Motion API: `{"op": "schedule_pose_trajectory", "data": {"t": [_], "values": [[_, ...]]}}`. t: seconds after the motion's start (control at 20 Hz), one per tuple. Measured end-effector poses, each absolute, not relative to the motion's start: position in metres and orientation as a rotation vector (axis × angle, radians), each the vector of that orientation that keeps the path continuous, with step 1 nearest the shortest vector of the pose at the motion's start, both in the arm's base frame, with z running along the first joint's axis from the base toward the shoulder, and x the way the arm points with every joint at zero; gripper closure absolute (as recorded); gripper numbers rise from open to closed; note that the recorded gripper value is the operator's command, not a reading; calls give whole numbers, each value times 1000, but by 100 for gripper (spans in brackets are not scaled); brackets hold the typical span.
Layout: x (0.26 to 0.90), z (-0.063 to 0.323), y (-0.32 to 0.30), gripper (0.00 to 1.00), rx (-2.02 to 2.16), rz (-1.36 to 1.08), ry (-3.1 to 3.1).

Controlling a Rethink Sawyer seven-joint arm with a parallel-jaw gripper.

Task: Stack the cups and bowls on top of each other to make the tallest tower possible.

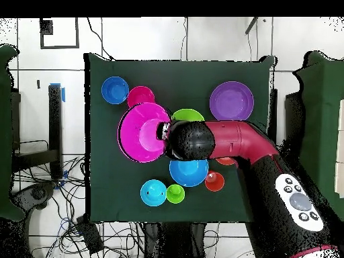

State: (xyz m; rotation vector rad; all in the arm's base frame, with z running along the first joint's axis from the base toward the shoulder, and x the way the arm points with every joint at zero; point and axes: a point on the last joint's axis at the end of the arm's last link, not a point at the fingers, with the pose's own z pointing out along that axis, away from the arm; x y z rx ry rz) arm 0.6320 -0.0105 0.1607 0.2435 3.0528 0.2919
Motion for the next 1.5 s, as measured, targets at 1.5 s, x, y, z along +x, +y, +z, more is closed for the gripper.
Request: {"op": "schedule_pose_trajectory", "data": {"t": [1.5], "values": [[629, 171, -13, 100, 141, 208, 3041]]}}
